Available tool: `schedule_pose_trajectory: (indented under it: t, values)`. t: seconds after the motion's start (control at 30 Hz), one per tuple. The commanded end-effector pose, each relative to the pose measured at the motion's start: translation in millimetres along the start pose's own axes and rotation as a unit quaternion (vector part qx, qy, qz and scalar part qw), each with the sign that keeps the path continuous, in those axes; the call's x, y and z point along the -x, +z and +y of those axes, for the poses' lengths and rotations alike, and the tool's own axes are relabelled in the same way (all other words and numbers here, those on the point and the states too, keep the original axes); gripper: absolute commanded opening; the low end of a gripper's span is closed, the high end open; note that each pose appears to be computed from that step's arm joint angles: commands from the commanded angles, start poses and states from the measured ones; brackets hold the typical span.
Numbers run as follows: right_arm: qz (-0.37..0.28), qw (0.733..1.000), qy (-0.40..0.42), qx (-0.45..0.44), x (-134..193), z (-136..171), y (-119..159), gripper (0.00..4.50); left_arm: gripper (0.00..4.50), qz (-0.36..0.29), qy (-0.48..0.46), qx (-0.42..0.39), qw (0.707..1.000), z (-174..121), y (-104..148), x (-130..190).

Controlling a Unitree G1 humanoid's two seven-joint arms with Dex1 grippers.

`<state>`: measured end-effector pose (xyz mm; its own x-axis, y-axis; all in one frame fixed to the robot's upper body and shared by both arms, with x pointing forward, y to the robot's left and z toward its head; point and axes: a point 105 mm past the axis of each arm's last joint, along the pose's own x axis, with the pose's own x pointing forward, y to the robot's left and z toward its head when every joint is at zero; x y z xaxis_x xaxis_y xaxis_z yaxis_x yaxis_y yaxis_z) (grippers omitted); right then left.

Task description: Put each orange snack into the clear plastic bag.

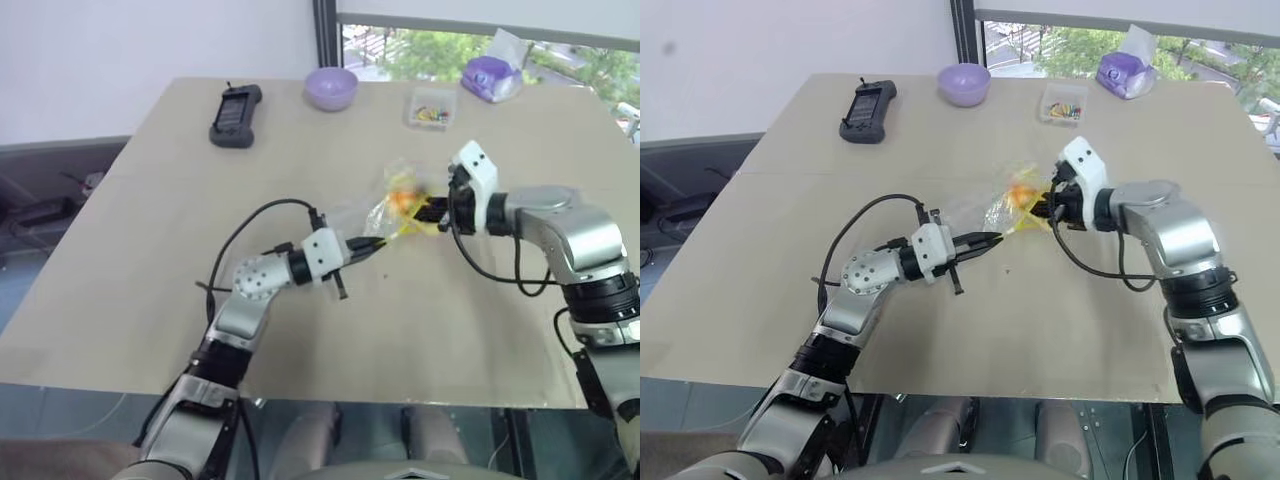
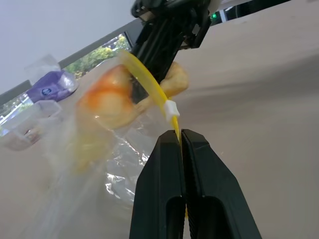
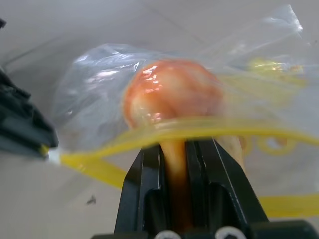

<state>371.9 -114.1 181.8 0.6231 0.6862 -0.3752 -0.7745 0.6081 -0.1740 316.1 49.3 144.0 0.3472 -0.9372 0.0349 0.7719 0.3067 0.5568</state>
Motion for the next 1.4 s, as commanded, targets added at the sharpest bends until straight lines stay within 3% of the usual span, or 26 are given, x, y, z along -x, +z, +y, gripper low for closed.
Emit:
schedule_pose_trajectory:
  t: [0.03,0.1,0.23,0.4,0.7,1.03,1.4]
  values:
    - [-0.031,0.999,-0.023,0.007,2,-4,12,0.17,0.0,-0.026,-0.002,-0.006,1.0,2,12,-3]
    - [-0.056,0.998,0.0,-0.014,-2,8,19,0.17,0.0,-0.036,-0.005,0.001,0.999,1,15,-5]
    - [-0.048,0.998,-0.046,-0.02,-9,-2,7,0.17,0.0,-0.048,-0.012,0.01,0.999,-1,19,-9]
    - [-0.094,0.993,-0.019,-0.074,-12,14,21,0.17,0.0,-0.051,-0.019,0.016,0.998,-2,20,-11]
    - [-0.097,0.992,0.008,-0.08,-4,25,23,3.65,0.0,-0.05,-0.008,0.018,0.999,3,18,-13]
    - [-0.09,0.991,0.004,-0.099,30,10,12,3.65,0.0,-0.048,0.044,0.034,0.997,20,13,-12]
    - [-0.052,0.998,-0.031,0.017,73,-18,-10,3.65,0.0,-0.048,0.064,0.048,0.996,26,12,-9]
